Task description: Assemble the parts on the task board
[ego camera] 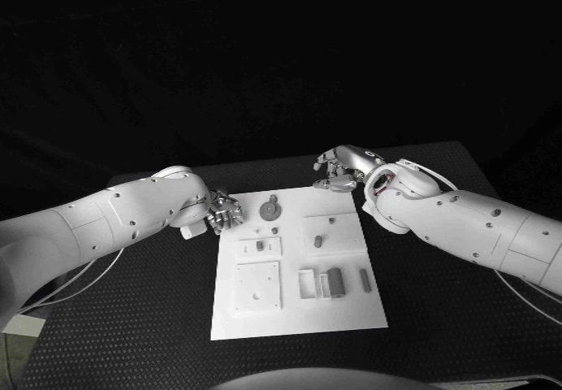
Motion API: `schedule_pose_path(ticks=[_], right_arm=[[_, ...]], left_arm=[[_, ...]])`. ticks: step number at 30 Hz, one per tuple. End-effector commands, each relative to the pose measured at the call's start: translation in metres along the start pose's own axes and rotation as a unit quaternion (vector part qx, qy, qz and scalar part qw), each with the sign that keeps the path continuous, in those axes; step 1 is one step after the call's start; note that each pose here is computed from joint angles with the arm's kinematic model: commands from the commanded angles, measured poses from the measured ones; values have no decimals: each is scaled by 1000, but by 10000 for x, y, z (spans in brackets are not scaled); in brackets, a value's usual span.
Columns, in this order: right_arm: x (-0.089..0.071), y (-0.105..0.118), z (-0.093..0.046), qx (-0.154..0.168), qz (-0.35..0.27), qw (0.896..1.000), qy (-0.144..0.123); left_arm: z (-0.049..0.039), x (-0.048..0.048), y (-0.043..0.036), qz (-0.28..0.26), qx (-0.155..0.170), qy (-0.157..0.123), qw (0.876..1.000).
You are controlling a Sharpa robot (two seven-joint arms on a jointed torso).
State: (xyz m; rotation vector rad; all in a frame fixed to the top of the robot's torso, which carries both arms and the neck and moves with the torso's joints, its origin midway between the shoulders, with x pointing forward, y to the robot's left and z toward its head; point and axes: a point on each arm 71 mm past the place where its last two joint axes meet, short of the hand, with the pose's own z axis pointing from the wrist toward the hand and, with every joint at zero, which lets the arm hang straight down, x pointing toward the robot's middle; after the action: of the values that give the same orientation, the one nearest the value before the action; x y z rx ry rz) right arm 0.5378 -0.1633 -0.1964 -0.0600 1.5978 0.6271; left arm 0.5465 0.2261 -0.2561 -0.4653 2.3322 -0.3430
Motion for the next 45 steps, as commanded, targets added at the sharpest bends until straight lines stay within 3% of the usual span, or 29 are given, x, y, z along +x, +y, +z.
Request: schedule_pose_path(ticks=[1, 4, 9, 17, 28, 45], right_arm=[[4, -4, -5, 0, -1, 1000, 5], [3, -12, -8, 1, -1, 1000, 6], [3, -12, -8, 1, -1, 1000, 6], [2, -14, -10, 1, -1, 1000, 6], [3, -18, -8, 2, -1, 1000, 6], [5, -11, -4, 1, -1, 1000, 6]], left_arm=[[-60, 34, 1, -26, 4, 3, 1000], [-124, 83, 11, -26, 9, 9, 1000], [-191, 172, -43, -3, 19, 10, 1000], [-211, 276, -52, 21, 19, 14, 999], [-218, 458, -24, 66, 5, 43, 997], [-190, 500, -10, 73, -1, 45, 996]])
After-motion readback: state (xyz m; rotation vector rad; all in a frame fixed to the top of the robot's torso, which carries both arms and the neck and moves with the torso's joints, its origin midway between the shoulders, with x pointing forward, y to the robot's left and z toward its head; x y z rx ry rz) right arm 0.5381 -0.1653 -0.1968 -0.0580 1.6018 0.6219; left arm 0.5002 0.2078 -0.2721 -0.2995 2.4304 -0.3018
